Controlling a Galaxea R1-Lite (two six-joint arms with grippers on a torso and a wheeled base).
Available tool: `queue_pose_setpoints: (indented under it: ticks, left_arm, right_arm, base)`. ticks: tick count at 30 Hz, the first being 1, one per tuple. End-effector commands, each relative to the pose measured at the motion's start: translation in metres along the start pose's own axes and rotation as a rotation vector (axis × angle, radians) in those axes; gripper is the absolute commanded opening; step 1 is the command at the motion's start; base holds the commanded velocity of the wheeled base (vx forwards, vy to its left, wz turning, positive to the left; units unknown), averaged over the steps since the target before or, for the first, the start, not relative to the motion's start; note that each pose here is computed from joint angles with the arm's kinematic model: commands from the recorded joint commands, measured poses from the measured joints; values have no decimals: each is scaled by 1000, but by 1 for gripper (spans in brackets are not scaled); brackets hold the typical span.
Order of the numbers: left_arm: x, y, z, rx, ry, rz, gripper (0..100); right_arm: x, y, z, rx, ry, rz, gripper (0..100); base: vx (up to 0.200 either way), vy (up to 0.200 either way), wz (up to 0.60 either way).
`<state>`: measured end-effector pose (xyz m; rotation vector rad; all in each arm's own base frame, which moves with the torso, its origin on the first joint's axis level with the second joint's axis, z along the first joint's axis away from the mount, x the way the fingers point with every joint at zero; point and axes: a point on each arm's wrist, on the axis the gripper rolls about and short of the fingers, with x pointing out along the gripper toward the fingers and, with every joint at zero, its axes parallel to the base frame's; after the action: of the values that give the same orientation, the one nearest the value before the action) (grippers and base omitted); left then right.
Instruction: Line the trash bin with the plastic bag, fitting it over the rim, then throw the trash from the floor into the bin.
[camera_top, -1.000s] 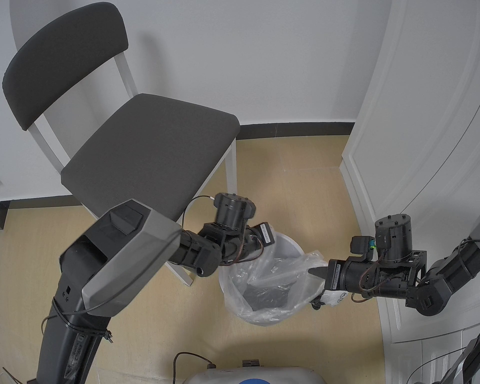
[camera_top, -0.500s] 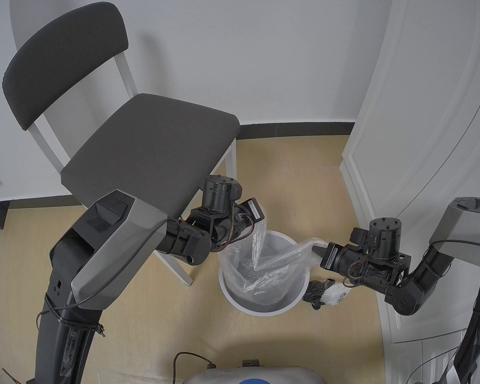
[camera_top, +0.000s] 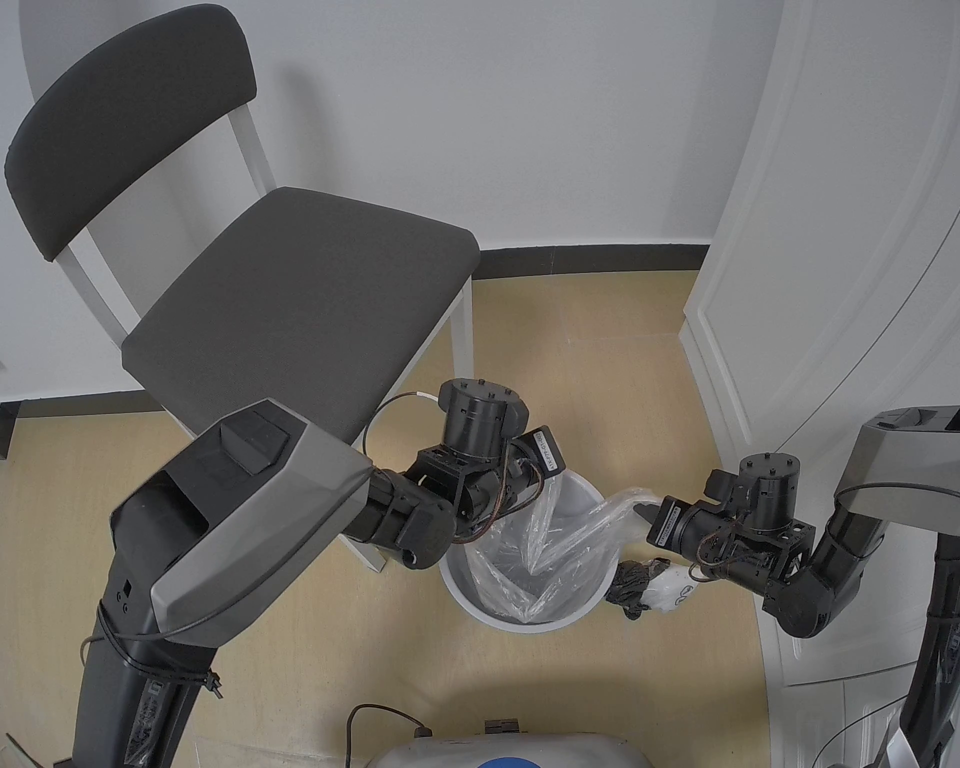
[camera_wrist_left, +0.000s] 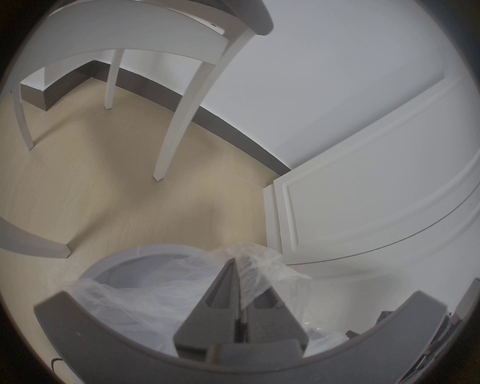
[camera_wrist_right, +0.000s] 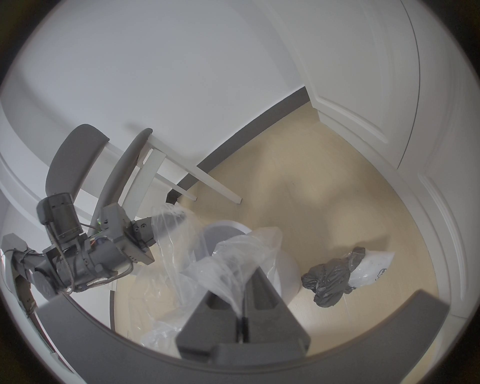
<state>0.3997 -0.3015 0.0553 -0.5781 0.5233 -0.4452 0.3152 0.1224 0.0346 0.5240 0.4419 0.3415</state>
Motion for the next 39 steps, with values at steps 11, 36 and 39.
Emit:
queue_pose_setpoints:
  ticks: [11, 36, 39]
  left_arm:
    - [-38, 7, -3, 25, -5, 7, 0]
    - [-128, 23, 41, 216, 232, 267, 0]
    - [-135, 18, 45, 216, 240, 269, 0]
  right_arm:
    - [-4, 1, -16, -20, 31, 29, 0]
    - [-42, -30, -3, -333, 202, -164, 0]
    - [-47, -28, 0, -342, 212, -168, 0]
  base:
    - [0, 0, 0]
    - [0, 0, 0]
    - [0, 0, 0]
